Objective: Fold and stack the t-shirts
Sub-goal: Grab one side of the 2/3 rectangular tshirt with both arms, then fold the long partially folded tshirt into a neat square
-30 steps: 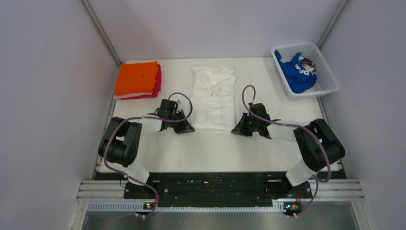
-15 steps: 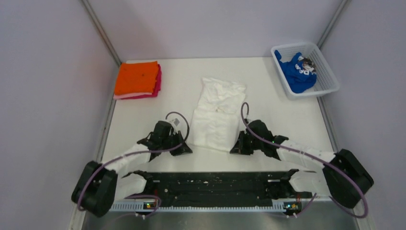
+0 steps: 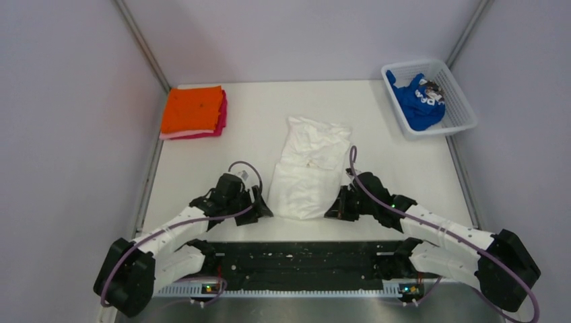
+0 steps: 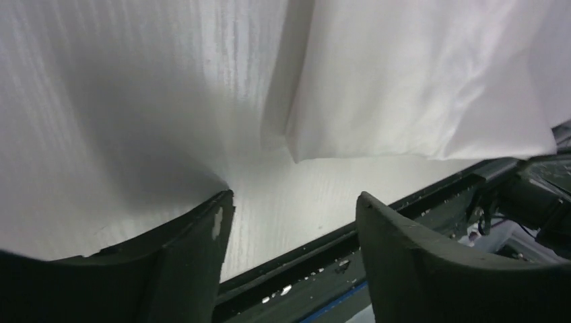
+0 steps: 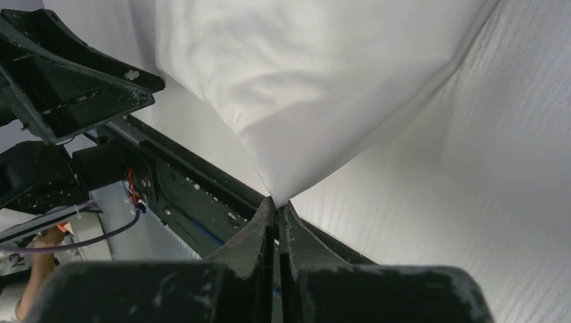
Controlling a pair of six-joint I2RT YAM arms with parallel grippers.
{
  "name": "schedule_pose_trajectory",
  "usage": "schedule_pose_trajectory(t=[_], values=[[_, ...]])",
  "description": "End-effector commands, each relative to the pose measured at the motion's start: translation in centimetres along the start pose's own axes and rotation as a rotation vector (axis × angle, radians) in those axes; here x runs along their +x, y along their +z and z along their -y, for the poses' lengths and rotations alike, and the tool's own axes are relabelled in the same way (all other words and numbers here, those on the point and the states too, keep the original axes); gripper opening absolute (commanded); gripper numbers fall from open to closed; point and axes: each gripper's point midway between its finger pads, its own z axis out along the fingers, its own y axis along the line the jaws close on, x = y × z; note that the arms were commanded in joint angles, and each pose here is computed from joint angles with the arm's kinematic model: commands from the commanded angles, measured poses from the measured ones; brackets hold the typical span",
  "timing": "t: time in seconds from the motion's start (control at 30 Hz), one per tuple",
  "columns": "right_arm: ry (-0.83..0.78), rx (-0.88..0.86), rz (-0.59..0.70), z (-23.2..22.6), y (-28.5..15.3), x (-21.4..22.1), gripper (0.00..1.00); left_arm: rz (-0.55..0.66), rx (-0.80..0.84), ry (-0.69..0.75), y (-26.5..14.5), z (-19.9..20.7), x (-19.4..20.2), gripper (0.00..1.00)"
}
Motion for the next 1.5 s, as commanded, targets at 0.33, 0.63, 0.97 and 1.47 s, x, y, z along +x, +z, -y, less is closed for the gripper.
schedule_pose_trajectory(t=[0.33, 0.63, 0.97, 1.47], values=[[0.003, -0.018, 0.025, -0.8, 0.1, -0.7, 0.0, -0.029, -0.031, -0.008, 3.5, 0.4, -1.8, 0.18], [0.003, -0.089, -0.045, -1.5, -1.7, 1.5, 0.0, -0.072, 0.009, 0.027, -1.2, 0.5, 1.7, 0.0], [-0.052, -0.189, 0.127, -5.9, -5.7, -2.6, 0.0, 0.192, 0.234, 0.13, -7.8, 8.8, -4.1, 0.0], [-0.057, -0.048, 0.463, -3.3, -6.3, -21.7, 0.0, 0.416, 0.177, 0.189, -2.7, 16.3, -25.7, 0.0]])
